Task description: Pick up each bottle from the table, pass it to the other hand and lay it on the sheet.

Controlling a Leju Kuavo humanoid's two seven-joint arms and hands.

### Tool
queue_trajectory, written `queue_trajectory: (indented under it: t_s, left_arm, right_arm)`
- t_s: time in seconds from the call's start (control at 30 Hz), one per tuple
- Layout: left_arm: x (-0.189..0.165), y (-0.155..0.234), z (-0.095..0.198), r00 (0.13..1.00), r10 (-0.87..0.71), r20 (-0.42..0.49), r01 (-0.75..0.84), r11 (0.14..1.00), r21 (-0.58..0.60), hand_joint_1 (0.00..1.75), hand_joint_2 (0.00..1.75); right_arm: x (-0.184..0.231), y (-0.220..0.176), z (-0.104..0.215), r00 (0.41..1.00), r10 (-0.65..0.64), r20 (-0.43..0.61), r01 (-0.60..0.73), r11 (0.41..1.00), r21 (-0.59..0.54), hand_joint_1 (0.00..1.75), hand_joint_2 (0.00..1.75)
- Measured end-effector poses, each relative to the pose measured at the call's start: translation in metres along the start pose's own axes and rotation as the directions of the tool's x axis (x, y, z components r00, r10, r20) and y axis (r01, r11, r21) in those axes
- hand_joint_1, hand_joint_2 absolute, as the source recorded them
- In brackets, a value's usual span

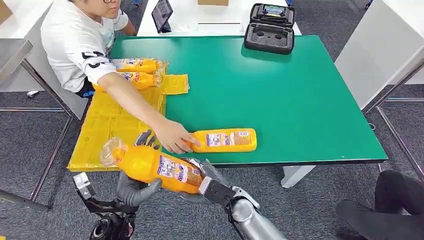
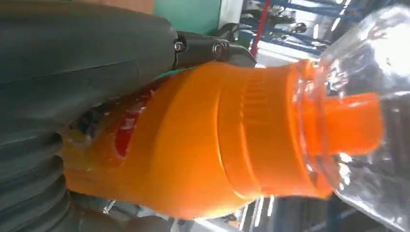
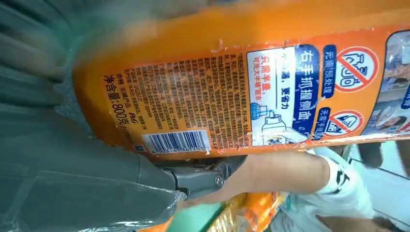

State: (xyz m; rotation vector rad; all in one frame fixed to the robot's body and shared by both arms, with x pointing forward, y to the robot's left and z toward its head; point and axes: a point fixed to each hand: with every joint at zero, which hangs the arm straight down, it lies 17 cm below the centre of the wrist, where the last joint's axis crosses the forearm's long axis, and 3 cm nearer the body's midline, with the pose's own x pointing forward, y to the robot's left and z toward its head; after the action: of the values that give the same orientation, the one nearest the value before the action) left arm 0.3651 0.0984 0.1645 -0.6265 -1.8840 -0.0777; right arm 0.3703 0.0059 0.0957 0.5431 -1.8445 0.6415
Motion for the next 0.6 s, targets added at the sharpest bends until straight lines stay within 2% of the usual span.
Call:
queue_trajectory:
  t_s: [0.27, 0.6]
  left_arm:
    - [-0.017, -0.003, 0.005, 0.998, -0.006, -0.056, 0.005, 0.999, -0.032, 0.00, 1.75]
    - [-0.025, -0.007, 0.001, 0.997, -0.041, -0.069, 0.035, 0.995, -0.088, 0.00, 1.75]
  right_arm:
    - [-0.005, 0.005, 0.005, 1.000, 0.007, -0.015, -0.006, 1.000, 0.014, 1.75, 1.75]
    - [-0.008, 0.004, 0.006, 1.000, 0.014, -0.025, -0.014, 1.000, 0.023, 1.75, 1.75]
